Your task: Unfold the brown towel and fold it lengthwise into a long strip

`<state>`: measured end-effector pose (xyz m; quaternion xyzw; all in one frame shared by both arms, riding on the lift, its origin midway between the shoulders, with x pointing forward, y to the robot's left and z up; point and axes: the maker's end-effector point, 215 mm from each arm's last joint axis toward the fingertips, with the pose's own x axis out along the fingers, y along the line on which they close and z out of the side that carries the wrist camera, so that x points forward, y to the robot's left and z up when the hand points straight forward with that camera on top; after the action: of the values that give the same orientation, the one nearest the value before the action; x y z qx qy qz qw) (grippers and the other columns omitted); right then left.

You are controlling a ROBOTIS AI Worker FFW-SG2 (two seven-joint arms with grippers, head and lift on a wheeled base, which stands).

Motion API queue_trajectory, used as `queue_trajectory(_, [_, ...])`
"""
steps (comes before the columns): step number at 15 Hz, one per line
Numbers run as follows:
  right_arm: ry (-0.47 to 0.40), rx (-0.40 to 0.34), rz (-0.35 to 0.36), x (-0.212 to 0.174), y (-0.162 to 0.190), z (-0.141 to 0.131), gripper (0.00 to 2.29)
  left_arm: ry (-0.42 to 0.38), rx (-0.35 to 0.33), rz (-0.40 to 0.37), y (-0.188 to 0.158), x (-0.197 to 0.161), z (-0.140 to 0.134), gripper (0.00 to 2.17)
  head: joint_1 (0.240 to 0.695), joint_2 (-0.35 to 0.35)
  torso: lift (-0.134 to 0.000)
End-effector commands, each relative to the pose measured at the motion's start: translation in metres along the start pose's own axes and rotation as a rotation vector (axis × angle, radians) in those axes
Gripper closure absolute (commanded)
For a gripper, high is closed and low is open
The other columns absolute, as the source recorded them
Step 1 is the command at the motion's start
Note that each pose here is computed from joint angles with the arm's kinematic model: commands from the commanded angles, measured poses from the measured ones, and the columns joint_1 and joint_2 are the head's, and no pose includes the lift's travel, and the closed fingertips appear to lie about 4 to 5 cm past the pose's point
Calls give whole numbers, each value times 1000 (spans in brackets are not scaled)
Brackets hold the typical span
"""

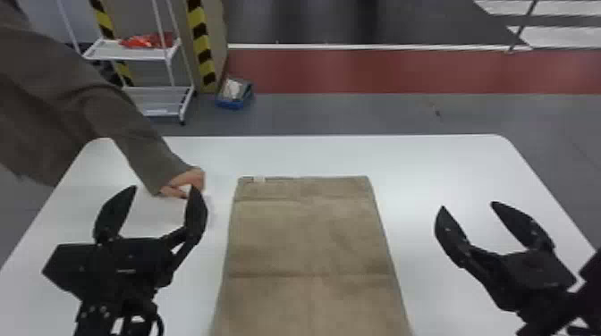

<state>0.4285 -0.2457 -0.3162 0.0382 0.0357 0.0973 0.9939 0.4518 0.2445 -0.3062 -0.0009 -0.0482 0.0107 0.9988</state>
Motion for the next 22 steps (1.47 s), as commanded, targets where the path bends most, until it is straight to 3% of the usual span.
queue_trajectory(1, [4,0,-1,2,-1,-2,107,6,-3,-6,-1,4,-4,73,695,-2,-114])
queue_trajectory(7, [37,-8,-6,5,-7,-17,110,72,-41,-52,-24,54,-44,76,695,-21,-114])
queue_trajectory(11, [51,-22,8,12,-6,-20,110,216,-57,-107,-37,89,-91,90,695,-38,-114])
queue_trajectory(17, [74,-19,118,43,35,-38,110,441,-77,-147,-28,88,-148,184,695,-22,-114])
queue_trajectory(22, [80,-26,178,51,67,-45,110,453,-80,-148,-40,89,-159,215,695,34,-114])
